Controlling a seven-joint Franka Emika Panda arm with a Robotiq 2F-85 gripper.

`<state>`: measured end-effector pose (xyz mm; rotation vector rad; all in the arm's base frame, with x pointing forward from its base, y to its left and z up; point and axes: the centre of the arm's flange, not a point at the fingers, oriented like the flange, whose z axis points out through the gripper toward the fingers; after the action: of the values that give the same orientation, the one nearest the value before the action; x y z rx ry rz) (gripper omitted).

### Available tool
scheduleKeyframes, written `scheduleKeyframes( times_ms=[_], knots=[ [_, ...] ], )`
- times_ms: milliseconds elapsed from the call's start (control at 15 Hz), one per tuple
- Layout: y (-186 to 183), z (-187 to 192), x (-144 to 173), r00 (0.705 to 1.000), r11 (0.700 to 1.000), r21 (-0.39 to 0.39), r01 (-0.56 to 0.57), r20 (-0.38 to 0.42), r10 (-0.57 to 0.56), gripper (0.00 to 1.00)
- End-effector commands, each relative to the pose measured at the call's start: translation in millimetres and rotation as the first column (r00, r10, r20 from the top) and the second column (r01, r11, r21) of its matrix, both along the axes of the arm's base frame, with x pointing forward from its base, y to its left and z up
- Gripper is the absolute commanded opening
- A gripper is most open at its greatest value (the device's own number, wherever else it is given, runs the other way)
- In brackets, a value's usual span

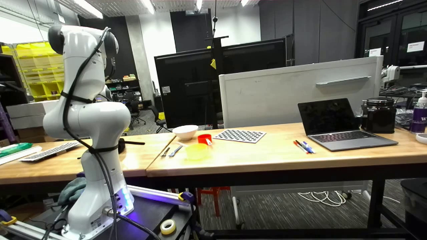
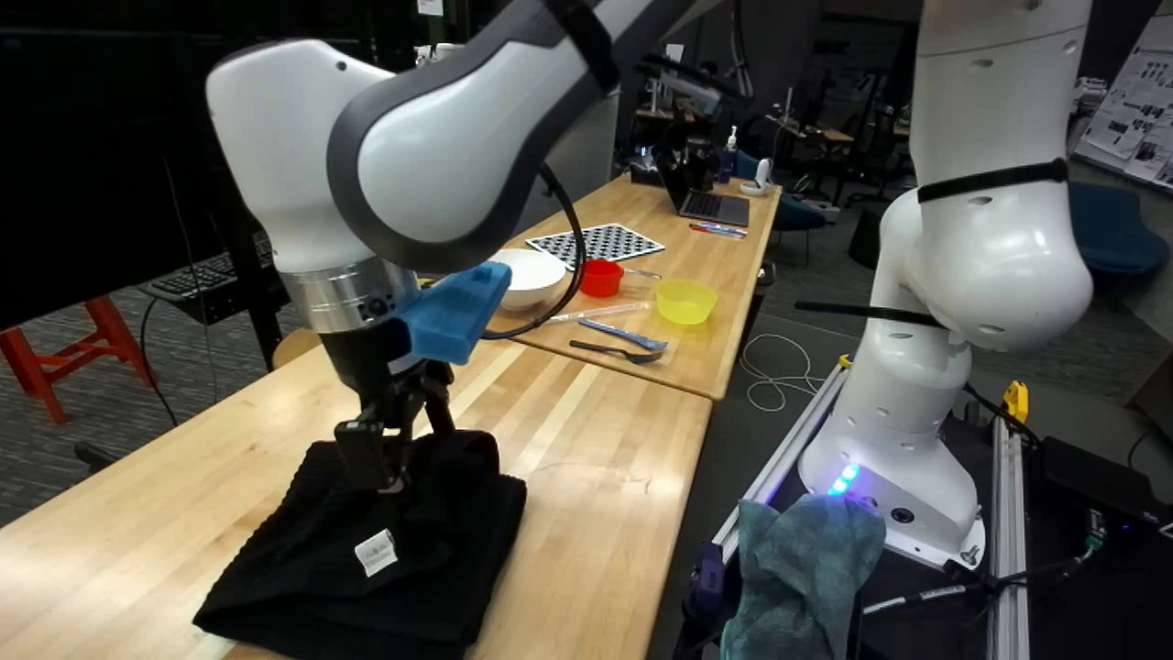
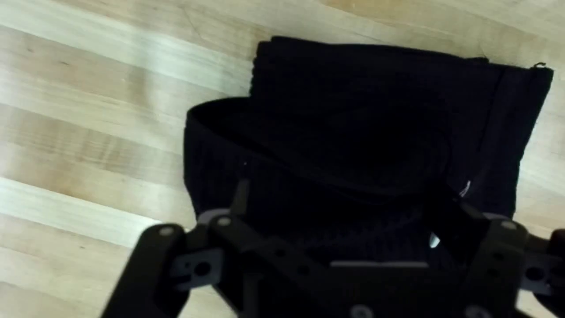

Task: Use the black towel to clean the table

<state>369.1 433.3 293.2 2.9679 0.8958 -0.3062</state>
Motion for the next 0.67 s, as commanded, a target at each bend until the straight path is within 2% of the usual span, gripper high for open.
scheduleKeyframes(
  times_ms=[0,600],
  knots=[
    [17,-6,2,0.999,0.999,0.022,-0.034,-0.03,0.034,1.0],
    [28,-39,9,0.995,0.997,0.039,-0.061,-0.078,0.064,1.0]
  ],
)
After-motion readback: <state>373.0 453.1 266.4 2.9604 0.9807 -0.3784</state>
